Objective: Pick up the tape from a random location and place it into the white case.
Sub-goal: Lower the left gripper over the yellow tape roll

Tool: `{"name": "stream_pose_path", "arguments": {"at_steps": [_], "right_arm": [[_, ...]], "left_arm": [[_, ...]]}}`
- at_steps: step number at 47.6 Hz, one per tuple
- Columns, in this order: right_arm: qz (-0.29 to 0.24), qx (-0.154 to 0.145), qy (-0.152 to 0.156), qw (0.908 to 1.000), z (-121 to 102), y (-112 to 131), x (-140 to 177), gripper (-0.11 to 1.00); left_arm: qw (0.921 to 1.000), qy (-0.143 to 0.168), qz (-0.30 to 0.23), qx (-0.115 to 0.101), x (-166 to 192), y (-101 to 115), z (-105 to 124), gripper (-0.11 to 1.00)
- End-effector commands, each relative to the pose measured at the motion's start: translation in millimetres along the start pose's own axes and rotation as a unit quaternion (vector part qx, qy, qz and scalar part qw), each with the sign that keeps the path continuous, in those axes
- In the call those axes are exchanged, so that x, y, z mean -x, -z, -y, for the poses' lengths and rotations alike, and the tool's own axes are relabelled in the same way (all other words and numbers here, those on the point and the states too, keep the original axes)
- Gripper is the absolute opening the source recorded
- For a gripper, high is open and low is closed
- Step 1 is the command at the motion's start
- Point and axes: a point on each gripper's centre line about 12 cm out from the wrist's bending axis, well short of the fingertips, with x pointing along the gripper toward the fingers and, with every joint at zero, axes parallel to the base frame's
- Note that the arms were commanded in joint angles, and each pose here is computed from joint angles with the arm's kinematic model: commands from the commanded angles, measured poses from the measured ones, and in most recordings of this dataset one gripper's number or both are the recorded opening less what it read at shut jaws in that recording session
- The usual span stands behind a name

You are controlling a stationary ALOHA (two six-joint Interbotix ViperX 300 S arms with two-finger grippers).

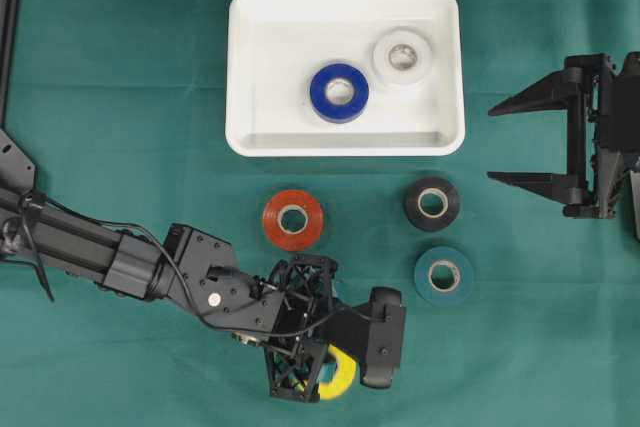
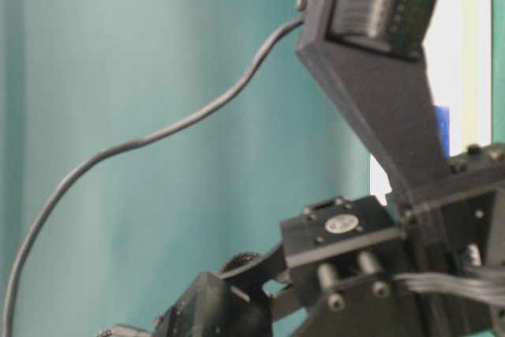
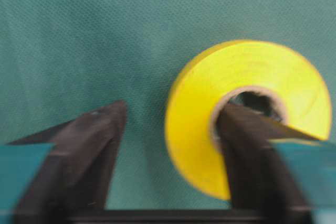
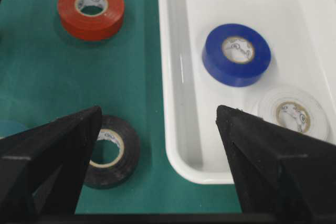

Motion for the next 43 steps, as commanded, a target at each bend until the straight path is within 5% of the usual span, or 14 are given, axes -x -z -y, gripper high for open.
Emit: {"name": "stream_pose_path", "arguments": {"at_steps": [1, 6, 43], "right_arm": [[0.01, 0.001, -0.001, 0.9999, 0, -7, 0, 0.87], [0.012, 0.001, -0.001, 0.9999, 0, -7, 0, 0.87], [0.012, 0.001, -0.004, 0.9999, -1, -7, -3, 0.87]], "left_arm": [[1.0, 0.003, 0.009, 0.001, 9, -6, 3, 0.46], [1.0, 0.0, -0.003, 0.002, 10, -3, 1, 0.23], [1.0, 0.002, 0.007, 0.001, 31, -10, 3, 0.23]]}}
